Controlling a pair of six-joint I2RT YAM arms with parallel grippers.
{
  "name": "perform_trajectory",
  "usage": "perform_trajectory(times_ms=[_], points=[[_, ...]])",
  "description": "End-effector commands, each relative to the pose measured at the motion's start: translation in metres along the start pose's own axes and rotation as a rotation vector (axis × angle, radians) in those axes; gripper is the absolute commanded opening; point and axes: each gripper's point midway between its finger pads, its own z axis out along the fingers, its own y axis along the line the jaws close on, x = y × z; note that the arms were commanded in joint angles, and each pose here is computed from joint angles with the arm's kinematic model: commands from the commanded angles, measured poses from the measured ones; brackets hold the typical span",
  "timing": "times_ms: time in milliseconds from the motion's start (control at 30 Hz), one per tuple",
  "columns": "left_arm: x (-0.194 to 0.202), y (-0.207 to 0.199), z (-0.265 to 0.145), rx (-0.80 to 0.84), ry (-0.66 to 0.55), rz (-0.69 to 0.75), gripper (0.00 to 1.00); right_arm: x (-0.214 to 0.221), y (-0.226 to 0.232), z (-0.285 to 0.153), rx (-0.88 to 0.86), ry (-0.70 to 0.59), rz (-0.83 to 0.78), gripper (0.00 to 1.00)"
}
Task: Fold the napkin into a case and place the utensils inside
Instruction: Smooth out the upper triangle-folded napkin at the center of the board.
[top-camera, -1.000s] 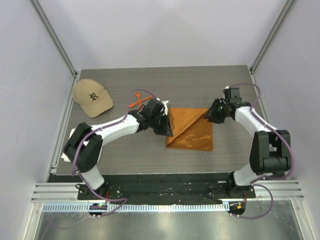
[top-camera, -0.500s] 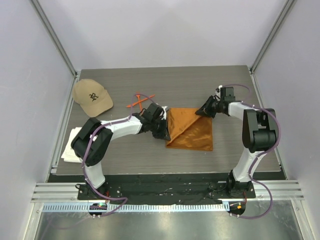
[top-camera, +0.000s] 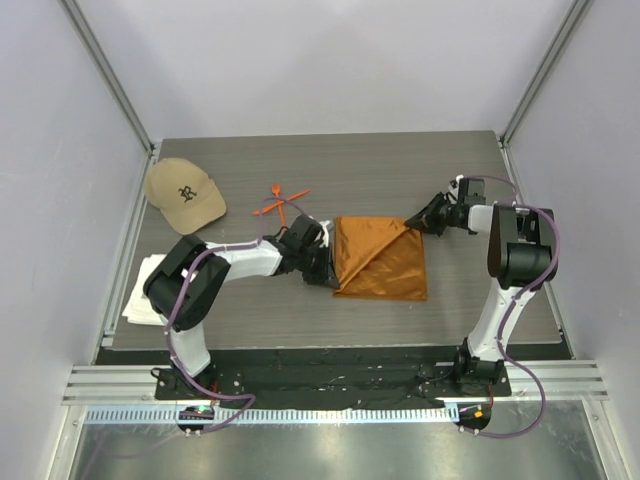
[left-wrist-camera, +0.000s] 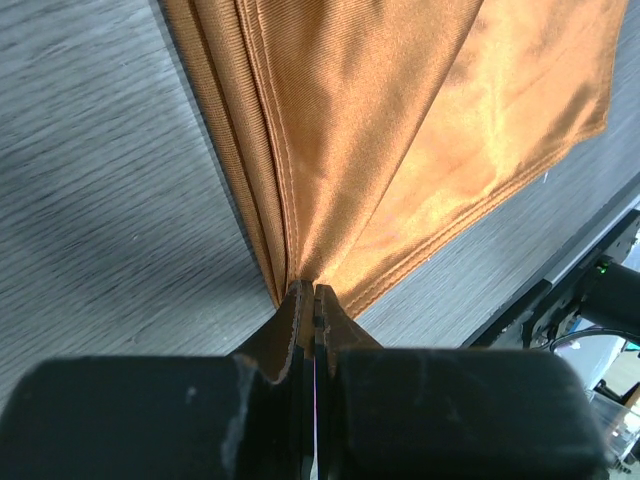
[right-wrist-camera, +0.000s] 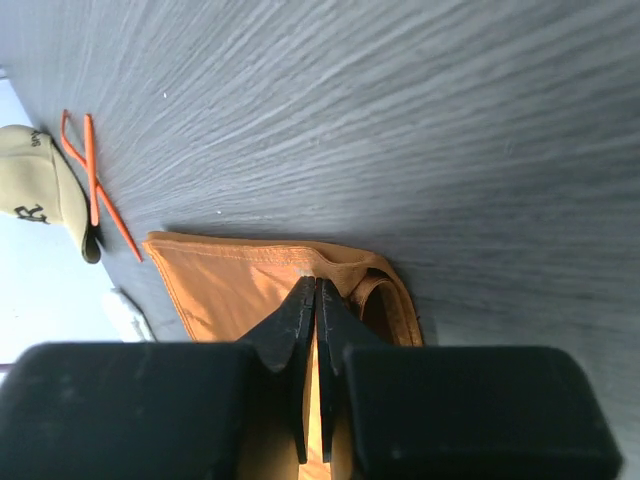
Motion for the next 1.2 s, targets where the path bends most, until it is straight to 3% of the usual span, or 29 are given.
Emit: perform_trajectory(times_ms=[0, 300, 433, 533, 567, 600, 633, 700, 733, 967, 1100, 1167], points=[[0.007, 0.011, 0.007, -0.011, 0.007, 0.000, 0.00, -0.021, -0.003, 0.010, -0.016, -0.042, -0.052, 0.09], [0.025, 0.012, 0.016, 0.021, 0.049, -0.032, 0.00, -0.032, 0.000, 0.006, 0.022, -0.038, -0.109, 0.12], [0.018, -0.008, 0.004, 0.064, 0.021, -0.014, 0.01, -0.030, 0.019, -0.011, 0.099, -0.042, -0.188, 0.22], [-0.003, -0.028, -0.018, 0.079, -0.037, 0.008, 0.18, -0.030, 0.036, -0.030, 0.219, -0.081, -0.269, 0.37], [-0.012, -0.030, -0.024, 0.068, -0.064, 0.016, 0.34, -0.036, 0.047, -0.041, 0.239, -0.112, -0.295, 0.43], [-0.023, -0.039, -0.036, 0.067, -0.091, 0.025, 0.40, -0.024, 0.046, -0.044, 0.316, -0.098, -0.312, 0.46], [-0.031, -0.041, -0.042, 0.060, -0.108, 0.025, 0.54, -0.021, 0.052, -0.048, 0.323, -0.103, -0.333, 0.50], [-0.055, -0.044, -0.055, 0.048, -0.163, 0.025, 0.70, -0.012, 0.061, -0.058, 0.347, -0.110, -0.366, 0.63], [-0.063, -0.042, -0.057, 0.038, -0.179, 0.020, 0.73, -0.006, 0.060, -0.059, 0.346, -0.100, -0.372, 0.65], [-0.137, -0.006, -0.048, -0.060, -0.259, 0.005, 0.62, 0.034, 0.086, -0.076, 0.280, -0.064, -0.439, 0.70], [-0.174, 0.002, -0.032, -0.124, -0.277, 0.099, 0.61, 0.064, 0.099, -0.078, 0.229, -0.013, -0.486, 0.70], [-0.188, 0.008, -0.022, -0.149, -0.283, 0.140, 0.55, 0.078, 0.101, -0.080, 0.202, 0.006, -0.503, 0.71]])
